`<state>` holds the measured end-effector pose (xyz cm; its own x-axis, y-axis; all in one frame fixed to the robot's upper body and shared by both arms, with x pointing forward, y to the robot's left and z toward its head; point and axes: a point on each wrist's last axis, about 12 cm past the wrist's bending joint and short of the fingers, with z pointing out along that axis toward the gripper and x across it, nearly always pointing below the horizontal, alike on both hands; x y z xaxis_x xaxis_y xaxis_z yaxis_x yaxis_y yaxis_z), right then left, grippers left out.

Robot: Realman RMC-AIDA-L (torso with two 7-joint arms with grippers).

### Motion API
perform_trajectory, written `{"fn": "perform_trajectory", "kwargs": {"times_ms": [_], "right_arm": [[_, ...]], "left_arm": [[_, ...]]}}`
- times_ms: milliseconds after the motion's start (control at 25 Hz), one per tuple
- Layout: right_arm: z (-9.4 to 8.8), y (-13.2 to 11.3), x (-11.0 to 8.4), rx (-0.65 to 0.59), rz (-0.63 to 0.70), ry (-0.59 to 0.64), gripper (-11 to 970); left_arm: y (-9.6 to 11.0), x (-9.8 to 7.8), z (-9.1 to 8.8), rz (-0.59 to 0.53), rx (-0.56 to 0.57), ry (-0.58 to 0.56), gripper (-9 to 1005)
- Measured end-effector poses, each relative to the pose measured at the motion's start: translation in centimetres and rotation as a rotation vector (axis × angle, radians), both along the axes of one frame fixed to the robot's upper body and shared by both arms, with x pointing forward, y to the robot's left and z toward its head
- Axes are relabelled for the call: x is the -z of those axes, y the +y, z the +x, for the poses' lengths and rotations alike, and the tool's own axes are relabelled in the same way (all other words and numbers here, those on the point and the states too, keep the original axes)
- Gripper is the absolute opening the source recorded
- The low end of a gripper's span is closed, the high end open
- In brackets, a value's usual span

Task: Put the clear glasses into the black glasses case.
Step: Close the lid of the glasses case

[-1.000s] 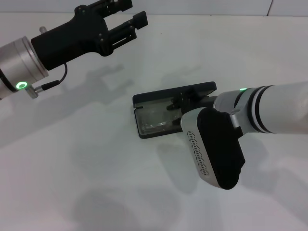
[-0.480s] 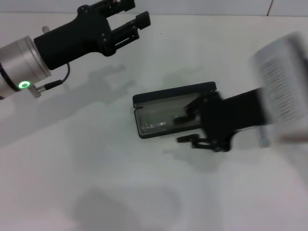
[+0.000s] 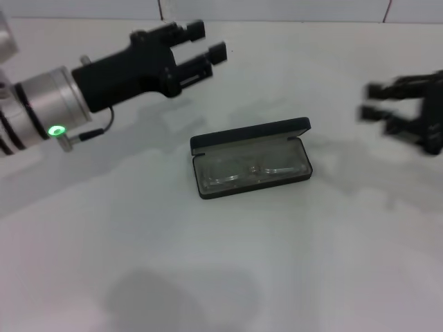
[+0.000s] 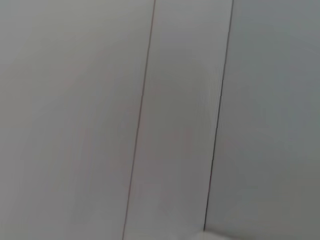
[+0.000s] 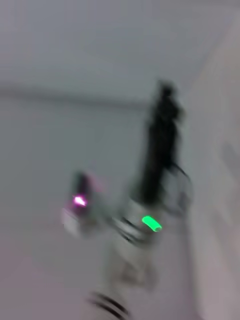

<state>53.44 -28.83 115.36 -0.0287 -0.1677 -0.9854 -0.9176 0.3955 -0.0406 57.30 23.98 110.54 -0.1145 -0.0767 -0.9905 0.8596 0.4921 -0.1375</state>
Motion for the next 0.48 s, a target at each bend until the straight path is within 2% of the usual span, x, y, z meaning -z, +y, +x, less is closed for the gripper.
{"fn": "perform_trajectory", "kwargs": {"times_ms": [200,320,480], "right_arm": [[-0.9,-4.0,1.5,0.203,0.251,-0.016,297],[-1.2,-4.7,1.9,0.239,0.295,-0.048,297],[-1.2,-4.5,2.1,0.236,0.293,-0.048,297]], "left_arm": [[-2.3,1.1,1.1,0.121,0.023,0.078,601],[-4.0,1.6,2.2,0.208,0.019,0.13,601],[-5.2,1.9,3.0,0.272,0.002,0.154,601]]}}
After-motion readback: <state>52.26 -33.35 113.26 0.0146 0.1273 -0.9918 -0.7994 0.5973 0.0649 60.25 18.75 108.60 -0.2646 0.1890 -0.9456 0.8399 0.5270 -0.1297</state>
